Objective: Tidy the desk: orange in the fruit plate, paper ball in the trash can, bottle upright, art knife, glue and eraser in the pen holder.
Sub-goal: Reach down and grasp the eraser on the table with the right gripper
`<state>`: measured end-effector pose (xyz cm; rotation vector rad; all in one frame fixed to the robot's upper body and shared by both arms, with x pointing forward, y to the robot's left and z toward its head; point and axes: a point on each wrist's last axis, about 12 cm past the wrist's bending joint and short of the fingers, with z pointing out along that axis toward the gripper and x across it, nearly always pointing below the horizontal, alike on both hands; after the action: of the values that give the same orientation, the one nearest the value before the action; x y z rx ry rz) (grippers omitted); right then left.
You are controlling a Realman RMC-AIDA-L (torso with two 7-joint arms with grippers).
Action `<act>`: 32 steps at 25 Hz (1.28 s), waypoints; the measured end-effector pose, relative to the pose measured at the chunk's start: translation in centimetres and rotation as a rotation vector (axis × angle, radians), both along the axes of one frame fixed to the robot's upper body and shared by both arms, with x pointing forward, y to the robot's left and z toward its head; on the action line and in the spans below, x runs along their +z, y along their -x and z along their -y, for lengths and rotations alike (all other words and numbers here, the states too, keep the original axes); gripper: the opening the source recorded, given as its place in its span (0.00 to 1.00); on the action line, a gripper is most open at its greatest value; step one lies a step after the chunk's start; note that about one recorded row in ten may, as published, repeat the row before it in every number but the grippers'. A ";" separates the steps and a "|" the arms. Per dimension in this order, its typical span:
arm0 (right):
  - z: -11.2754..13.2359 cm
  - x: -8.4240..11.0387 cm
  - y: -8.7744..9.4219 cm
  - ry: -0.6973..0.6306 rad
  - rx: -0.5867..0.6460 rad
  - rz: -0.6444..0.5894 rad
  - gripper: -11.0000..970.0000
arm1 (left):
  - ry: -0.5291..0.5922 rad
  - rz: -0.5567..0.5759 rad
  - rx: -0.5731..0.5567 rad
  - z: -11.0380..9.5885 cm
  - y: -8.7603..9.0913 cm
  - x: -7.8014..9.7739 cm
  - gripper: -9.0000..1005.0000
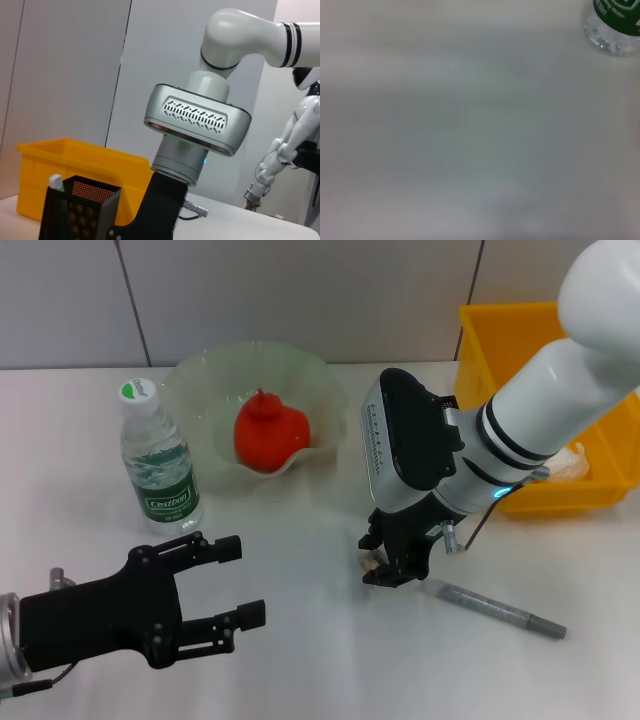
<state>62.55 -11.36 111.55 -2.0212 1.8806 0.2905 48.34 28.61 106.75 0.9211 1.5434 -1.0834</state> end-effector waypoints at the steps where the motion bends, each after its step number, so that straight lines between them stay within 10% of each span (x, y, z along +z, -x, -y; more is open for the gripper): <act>1: 0.0 0.0 0.0 0.001 -0.001 0.000 0.45 | 0.001 0.001 0.002 0.0 0.0 0.0 0.81; 32: 0.1 0.2 -0.1 0.027 -0.024 -0.002 0.61 | 0.006 0.006 0.011 -0.1 -0.1 0.1 0.81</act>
<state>62.65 -11.43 111.78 -2.0150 1.9183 0.2619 48.46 28.71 106.88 0.9103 1.5371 -1.0764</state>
